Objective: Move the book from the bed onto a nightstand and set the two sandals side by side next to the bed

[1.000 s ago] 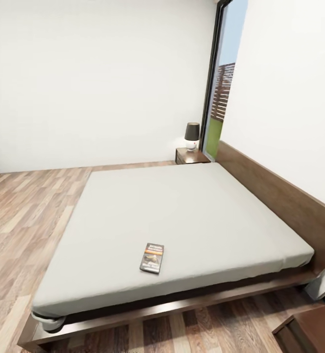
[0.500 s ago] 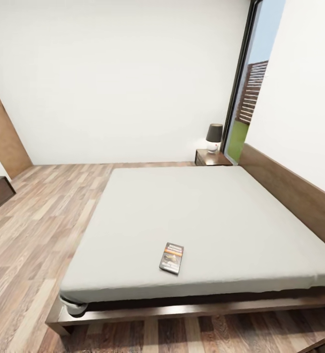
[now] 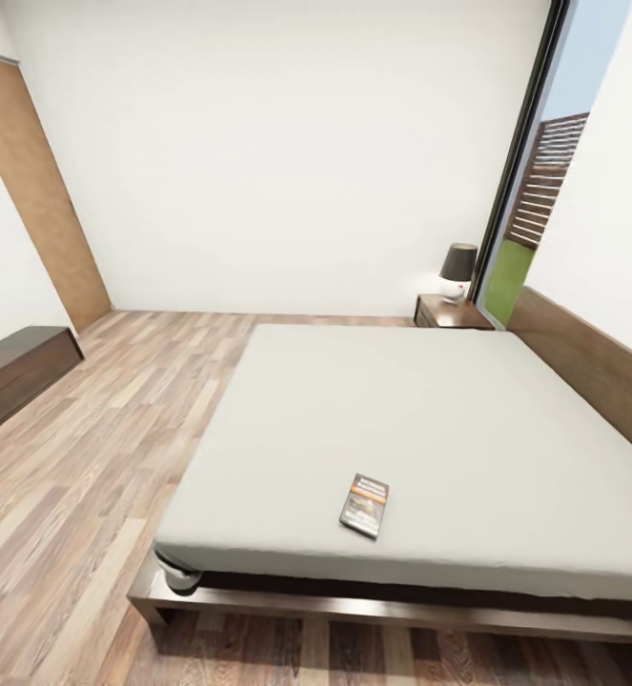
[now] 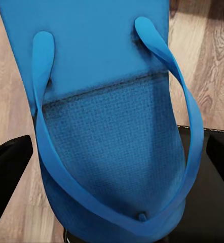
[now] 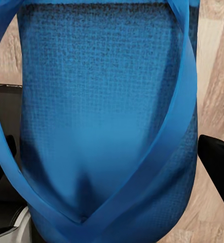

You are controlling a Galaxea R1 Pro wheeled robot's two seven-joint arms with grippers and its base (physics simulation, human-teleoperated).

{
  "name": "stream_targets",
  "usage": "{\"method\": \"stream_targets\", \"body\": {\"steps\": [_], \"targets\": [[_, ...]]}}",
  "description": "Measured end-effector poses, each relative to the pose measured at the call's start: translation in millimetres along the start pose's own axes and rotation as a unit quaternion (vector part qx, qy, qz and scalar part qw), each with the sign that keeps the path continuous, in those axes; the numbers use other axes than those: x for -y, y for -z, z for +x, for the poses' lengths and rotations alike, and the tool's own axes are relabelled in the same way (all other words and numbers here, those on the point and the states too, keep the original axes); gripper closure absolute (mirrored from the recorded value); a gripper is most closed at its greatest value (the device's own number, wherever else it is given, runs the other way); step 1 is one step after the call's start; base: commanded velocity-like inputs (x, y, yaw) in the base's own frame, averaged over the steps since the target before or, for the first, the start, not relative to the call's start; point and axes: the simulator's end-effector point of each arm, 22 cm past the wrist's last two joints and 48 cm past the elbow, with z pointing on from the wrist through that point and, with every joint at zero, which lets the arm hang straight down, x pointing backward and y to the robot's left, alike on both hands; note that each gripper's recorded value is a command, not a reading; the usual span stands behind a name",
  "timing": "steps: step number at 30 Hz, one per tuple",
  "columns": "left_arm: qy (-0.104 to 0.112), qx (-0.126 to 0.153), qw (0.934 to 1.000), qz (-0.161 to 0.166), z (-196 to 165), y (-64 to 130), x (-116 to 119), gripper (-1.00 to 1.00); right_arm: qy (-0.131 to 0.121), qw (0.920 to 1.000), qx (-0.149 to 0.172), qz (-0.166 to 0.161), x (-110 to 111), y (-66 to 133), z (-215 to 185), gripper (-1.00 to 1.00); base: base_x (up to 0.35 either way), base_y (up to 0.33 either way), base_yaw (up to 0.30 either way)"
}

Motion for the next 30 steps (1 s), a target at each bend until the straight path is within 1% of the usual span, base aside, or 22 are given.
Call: {"method": "stream_targets", "body": {"steps": [7, 15, 17, 18, 19, 20, 22, 27, 30], "targets": [[0.0, 0.0, 1.0, 0.0, 0, -0.2, 0, 1.0, -0.004, 1.0, 0.003, 0.001, 1, -0.1, -2, 1.0, 0.0, 0.027, 0.05], [-0.003, -0.007, 1.0, -0.001, 4, -0.9, 0, 1.0, -0.006, 1.0, -0.002, 0.0, 1, -1.2, 1, 1.0, 0.0, 0.003, 0.006], [-0.006, -0.02, 0.9998, 0.0, 10, -1.1, 0, 1.0, -0.007, 1.0, -0.003, 0.0, 1, -1.6, 2, 1.0, 0.0, 0.0, 0.001], [-0.01, -0.036, 0.9993, 0.001, 16, -0.9, 1, 1.0, -0.007, 1.0, -0.004, 0.0, 1, -1.7, 2, 1.0, 0.0, 0.0, 0.0], [-0.01, -0.045, 0.9989, 0.002, 20, -0.9, 1, 1.0, -0.007, 1.0, -0.005, 0.0, 1, -1.9, 2, 1.0, 0.0, 0.0, 0.0], [-0.012, -0.063, 0.9979, 0.002, 26, -0.5, 2, 1.0, -0.007, 1.0, -0.006, -0.001, 0, -2.1, 3, 1.0, 0.0, 0.0, 0.0], [-0.013, -0.078, 0.9969, 0.002, 32, -0.2, 3, 1.0, -0.007, 0.9999, -0.008, -0.001, 0, -2.5, 4, 1.0, 0.0, 0.0, 0.0], [-0.014, -0.098, 0.9951, 0.004, 38, 0.0, 6, 1.0, -0.008, 0.9999, -0.013, -0.002, 0, -3.3, 7, 1.0, 0.0, 0.0, 0.0], [-0.015, -0.104, 0.9945, 0.005, 40, -0.1, 7, 1.0, -0.008, 0.9998, -0.015, -0.002, -1, -3.8, 9, 1.0, 0.0, 0.0, 0.0]]}}
